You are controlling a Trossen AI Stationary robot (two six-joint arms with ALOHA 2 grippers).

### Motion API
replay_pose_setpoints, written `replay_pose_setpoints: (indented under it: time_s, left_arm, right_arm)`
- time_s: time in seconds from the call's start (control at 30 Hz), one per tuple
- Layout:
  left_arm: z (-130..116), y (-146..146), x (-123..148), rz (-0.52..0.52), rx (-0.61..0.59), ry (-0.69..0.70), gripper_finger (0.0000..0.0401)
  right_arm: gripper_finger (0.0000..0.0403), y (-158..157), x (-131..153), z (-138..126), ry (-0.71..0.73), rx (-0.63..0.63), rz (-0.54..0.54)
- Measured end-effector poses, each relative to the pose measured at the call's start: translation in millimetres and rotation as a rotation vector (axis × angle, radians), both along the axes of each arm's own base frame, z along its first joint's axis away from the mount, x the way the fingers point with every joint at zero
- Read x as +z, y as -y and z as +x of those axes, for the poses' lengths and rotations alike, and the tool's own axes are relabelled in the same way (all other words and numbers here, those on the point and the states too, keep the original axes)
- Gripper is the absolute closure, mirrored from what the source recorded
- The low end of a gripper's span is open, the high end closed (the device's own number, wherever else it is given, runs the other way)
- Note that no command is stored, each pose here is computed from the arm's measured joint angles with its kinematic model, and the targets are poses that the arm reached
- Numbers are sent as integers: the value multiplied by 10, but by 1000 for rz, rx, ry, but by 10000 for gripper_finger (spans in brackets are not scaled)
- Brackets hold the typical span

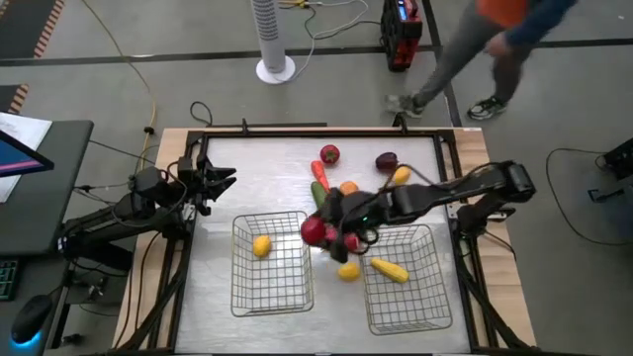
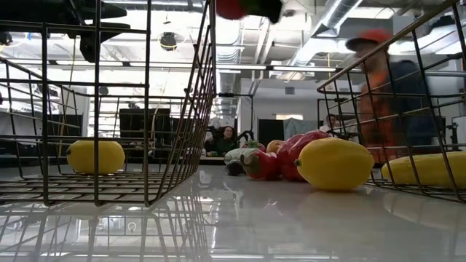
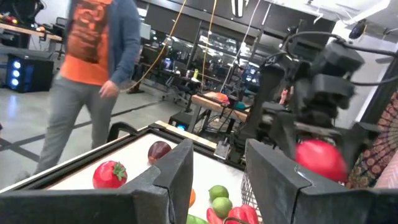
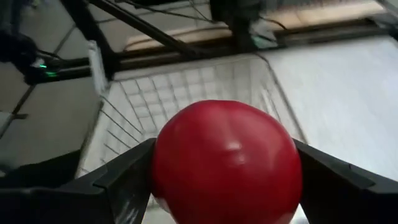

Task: Sort produce into baskets
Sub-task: Put the red tomato into the left wire basket, then put the brown potato into the right wire basket

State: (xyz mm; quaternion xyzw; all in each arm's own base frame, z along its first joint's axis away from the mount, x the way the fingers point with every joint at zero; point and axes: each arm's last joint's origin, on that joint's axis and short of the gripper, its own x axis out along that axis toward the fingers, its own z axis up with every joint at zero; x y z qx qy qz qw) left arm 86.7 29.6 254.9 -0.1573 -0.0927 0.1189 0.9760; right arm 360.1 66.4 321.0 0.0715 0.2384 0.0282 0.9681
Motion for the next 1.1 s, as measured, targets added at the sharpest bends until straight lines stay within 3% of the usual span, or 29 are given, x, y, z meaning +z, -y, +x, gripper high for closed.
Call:
replay_pose_setpoints:
  time_s: [0.23,0.37,0.57,0.73,0.97,1.1]
  left_arm:
    - [0,0,1,0,0,1,268]
    - [0,0,0,11,1,-3,268]
    - [1,1,0,14,-2,-4,268]
    - [2,4,-8,-1,-15,-9,268]
    - [5,5,-33,-6,-23,-34,268]
    - [5,1,-32,-3,-9,-33,268]
  right_arm:
    - [27,-59,-204,443,-79,76,7]
    - [7,-36,-252,581,-196,93,-25]
    - [18,189,-2,494,-361,-18,-183]
    - [18,441,12,341,-440,-124,-224]
    - [18,693,-523,106,-562,-222,-217]
    - [18,656,-761,-56,-653,-182,-226]
